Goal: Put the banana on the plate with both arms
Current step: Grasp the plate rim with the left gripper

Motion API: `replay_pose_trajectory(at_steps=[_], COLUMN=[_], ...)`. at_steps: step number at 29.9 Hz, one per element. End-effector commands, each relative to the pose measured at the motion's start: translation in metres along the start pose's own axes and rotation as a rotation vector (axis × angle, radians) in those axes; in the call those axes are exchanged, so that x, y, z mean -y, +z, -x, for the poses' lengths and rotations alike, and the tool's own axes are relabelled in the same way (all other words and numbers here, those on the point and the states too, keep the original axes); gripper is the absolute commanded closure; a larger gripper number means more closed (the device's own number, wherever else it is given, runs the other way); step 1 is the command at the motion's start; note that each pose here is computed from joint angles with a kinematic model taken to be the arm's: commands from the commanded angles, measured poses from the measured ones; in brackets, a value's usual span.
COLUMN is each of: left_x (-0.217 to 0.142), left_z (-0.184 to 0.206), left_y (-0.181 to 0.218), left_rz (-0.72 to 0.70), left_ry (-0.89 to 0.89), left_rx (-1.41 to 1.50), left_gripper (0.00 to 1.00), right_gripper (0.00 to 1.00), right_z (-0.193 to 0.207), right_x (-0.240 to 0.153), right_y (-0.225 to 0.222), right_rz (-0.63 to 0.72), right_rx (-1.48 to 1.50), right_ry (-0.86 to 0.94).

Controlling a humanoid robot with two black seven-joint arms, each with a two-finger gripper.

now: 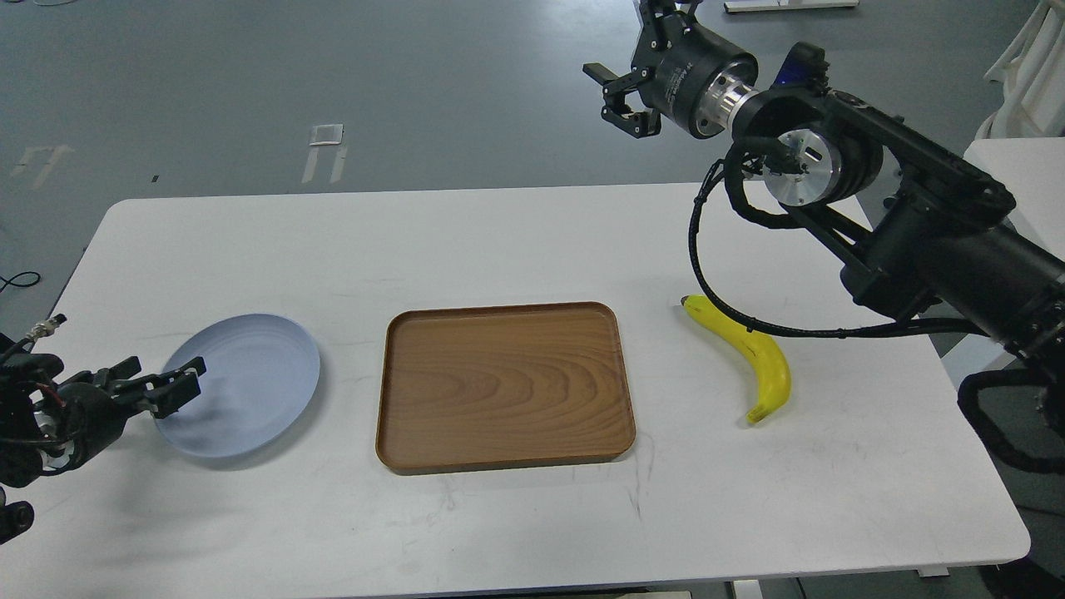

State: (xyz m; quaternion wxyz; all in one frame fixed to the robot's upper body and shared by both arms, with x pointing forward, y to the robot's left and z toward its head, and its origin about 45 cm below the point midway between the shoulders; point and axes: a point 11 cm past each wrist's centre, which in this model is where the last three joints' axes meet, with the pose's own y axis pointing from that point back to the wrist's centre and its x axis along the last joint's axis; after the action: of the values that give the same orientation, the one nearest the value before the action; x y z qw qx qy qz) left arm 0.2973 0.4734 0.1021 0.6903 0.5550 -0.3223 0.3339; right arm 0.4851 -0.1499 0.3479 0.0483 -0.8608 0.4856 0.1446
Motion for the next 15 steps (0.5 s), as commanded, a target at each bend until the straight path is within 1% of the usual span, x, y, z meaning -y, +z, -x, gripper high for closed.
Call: replay_pose_trajectory(at_steps=[1, 15], left_x=[-0.0011, -0.0048], left_z=[0.0019, 0.0046], left_y=[-0.001, -0.008], left_rz=[-0.002, -0.021], left_ry=[-0.003, -0.009], left_rx=[0.0, 0.002], left_gripper=[0.03, 0.03], right_gripper=[0.0, 0.0], right_z=[0.0004, 0.0006], right_x=[0.0002, 0.0003], right_y=[0.0003, 0.0053], right_rz=[0.002, 0.013], right_rx=[0.0, -0.005], right_ry=[-0.001, -0.002])
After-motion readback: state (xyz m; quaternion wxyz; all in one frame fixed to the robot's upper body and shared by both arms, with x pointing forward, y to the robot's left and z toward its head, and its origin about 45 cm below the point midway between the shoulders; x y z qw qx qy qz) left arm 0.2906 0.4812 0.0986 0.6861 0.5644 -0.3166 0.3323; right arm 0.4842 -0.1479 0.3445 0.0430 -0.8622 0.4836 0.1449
